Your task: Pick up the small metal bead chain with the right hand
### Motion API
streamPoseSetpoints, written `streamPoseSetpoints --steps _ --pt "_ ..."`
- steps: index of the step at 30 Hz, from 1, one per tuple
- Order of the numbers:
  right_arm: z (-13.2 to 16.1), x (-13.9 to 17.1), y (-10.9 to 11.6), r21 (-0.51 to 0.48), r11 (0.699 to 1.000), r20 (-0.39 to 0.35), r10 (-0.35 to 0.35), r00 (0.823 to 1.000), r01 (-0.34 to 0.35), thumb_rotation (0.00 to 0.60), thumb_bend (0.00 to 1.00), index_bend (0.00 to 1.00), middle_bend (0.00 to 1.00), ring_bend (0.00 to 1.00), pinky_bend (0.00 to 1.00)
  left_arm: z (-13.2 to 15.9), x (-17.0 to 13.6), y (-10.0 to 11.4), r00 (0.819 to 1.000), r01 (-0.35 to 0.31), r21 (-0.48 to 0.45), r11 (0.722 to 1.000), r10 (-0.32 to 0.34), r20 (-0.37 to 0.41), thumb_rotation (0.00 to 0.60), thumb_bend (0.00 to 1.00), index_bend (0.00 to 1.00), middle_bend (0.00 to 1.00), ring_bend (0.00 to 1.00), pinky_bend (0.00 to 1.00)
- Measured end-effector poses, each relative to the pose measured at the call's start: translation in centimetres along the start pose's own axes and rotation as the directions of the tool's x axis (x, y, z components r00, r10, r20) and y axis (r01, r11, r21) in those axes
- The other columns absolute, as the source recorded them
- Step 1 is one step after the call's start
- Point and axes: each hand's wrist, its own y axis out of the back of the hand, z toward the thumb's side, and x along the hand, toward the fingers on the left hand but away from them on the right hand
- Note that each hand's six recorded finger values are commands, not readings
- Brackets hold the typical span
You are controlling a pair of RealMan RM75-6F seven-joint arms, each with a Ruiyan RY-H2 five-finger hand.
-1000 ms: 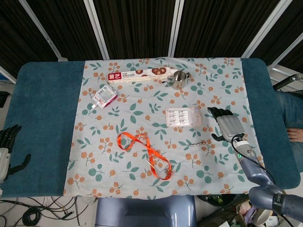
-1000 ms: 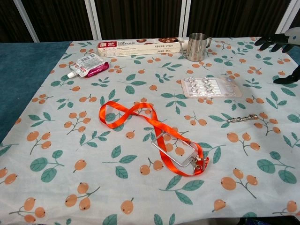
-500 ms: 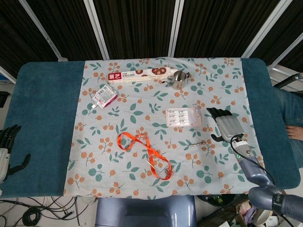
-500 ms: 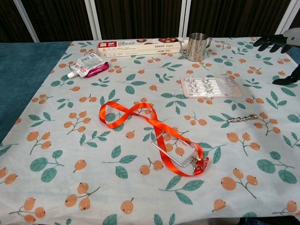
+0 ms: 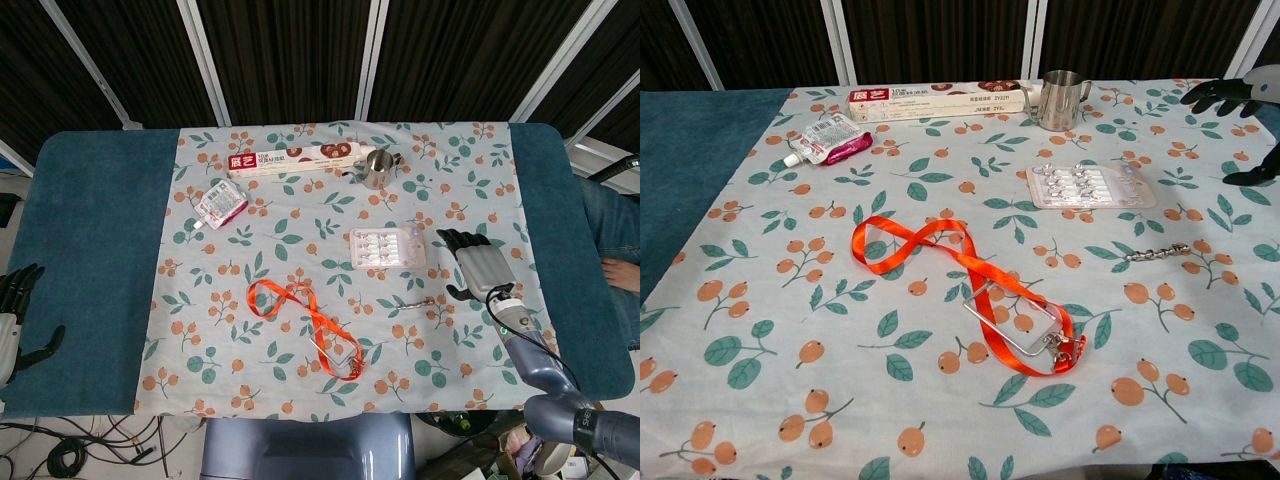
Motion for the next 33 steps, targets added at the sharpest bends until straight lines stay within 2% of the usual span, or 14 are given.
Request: streamPoseSetpoints --steps 5,8,11,14,16,22,27,33 --pt "-0.2 0.3 -0.3 0.015 1.000 0.001 0.014 1.000 -0.014 0.600 0.19 0.06 0.07 0.11 0.13 0.0 0.0 0.0 1.000 0.000 0.001 1.000 0.000 0.000 0.600 0.34 0.00 0.04 0.00 0.00" --pt "-0.2 1.0 -1.0 0.041 0.998 -0.003 0.048 0.999 -0.048 0.600 0.19 0.08 0.08 0.12 0.13 -0.1 0.0 0.0 1.000 -0.002 0.001 1.000 0.002 -0.006 0.600 0.34 0.00 0.04 0.00 0.00" --pt "-0.4 2.0 -2.0 0.086 0.993 -0.007 0.085 0.996 -0.084 0.600 0.19 0.10 0.13 0.14 0.13 -0.1 0.0 -0.1 1.000 0.002 0.001 1.000 -0.002 -0.010 0.600 0.34 0.00 0.04 0.00 0.00" --pt "-0.7 2.8 -3.1 0.116 0.987 -0.001 0.109 0.994 -0.108 0.600 0.19 0.16 0.23 0.22 0.13 0.0 0.0 -0.2 1.000 0.007 0.006 1.000 -0.007 -0.008 0.600 0.34 0.00 0.04 0.00 0.00" --pt "-0.7 2.8 -3.6 0.114 0.988 -0.001 0.107 0.994 -0.106 0.600 0.19 0.23 0.28 0.28 0.14 0.0 0.0 -0.2 1.000 0.007 0.006 1.000 -0.007 -0.008 0.600 0.34 0.00 0.04 0.00 0.00" --pt "-0.5 2.8 -5.6 0.134 0.989 -0.019 0.064 0.998 -0.061 0.600 0.20 0.31 0.34 0.34 0.17 -0.1 0.0 -0.2 1.000 0.012 0.007 1.000 -0.011 -0.012 0.600 0.34 0.00 0.04 0.00 0.00" --pt "-0.1 2.3 -7.1 0.124 0.992 -0.025 0.041 0.999 -0.038 0.600 0.21 0.33 0.35 0.35 0.18 -0.1 0.0 -0.3 1.000 0.016 0.007 1.000 -0.016 -0.015 0.600 0.34 0.00 0.04 0.00 0.00" --pt "1.0 1.5 -8.0 0.111 0.993 -0.042 0.047 0.998 -0.042 0.600 0.24 0.36 0.36 0.38 0.21 -0.2 0.0 -0.4 1.000 0.020 0.009 1.000 -0.020 -0.018 0.600 0.34 0.00 0.04 0.00 0.00"
